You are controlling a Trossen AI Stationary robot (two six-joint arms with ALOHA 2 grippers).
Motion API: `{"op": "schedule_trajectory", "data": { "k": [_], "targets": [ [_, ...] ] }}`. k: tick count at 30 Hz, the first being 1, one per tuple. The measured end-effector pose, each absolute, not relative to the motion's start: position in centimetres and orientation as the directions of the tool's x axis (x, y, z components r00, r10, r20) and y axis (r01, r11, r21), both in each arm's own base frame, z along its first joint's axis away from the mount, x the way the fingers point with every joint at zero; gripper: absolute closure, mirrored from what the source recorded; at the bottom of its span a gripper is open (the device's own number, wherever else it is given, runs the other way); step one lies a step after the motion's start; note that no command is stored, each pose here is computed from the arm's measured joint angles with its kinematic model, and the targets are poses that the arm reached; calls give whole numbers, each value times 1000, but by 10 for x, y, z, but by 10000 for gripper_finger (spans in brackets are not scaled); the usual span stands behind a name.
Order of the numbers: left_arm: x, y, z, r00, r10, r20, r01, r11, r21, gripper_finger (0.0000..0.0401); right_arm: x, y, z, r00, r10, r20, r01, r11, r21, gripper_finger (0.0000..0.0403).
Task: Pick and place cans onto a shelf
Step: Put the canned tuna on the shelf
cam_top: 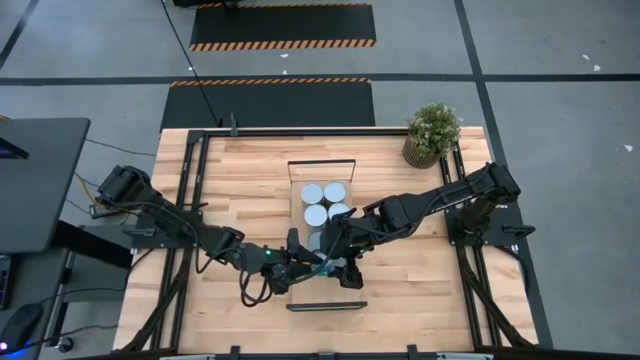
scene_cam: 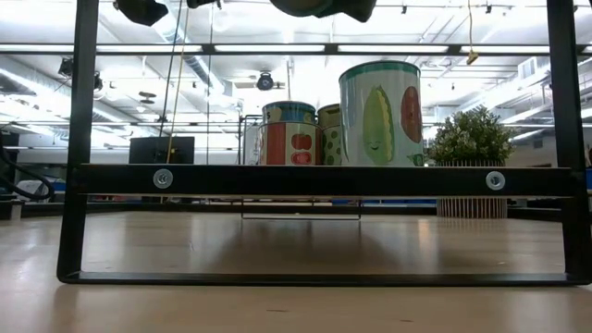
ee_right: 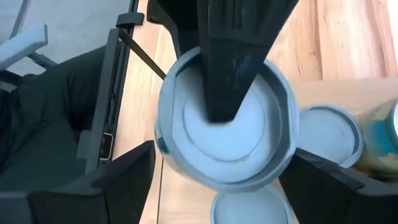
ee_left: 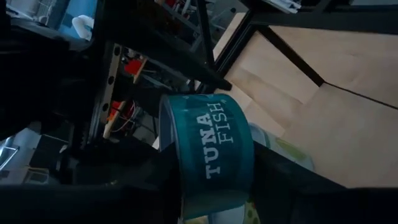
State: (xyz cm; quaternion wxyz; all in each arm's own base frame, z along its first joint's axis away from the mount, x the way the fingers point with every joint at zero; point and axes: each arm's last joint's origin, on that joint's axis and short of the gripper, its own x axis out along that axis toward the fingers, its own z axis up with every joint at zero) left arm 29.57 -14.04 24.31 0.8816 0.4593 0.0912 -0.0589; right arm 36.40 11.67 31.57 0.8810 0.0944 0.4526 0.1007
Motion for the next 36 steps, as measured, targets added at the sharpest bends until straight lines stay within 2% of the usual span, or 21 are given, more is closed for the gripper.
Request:
{"op": "schedule_trajectory", "data": {
  "k": [4, 8, 15, 22, 26, 33, 36],
  "targets": [
    [295, -140, 241, 971, -20, -236, 206, 564, 800, 242, 353, 114, 319, 528, 245, -813, -55, 965, 255, 66],
    [291, -139, 232, 947, 17, -320, 260, 547, 796, 242, 338, 117, 325, 481, 230, -846, -8, 966, 258, 68],
    [274, -150, 235, 928, 24, -373, 309, 512, 802, 248, 316, 132, 330, 468, 95, -879, 71, 987, 144, 71],
    [253, -141, 230, 877, -4, -481, 390, 591, 706, 257, 307, 153, 331, 497, 55, -866, 80, 991, 110, 71],
    [237, -133, 210, 887, -19, -461, 379, 599, 705, 256, 304, 158, 331, 512, 29, -859, 113, 988, 101, 71],
    [220, -120, 174, 939, -63, -338, 310, 582, 752, 256, 304, 159, 332, 534, -5, -845, 188, 976, 113, 71],
    [215, -115, 160, 934, -92, -345, 331, 587, 739, 255, 304, 159, 332, 543, -22, -839, 224, 967, 120, 71]
  ]
}}
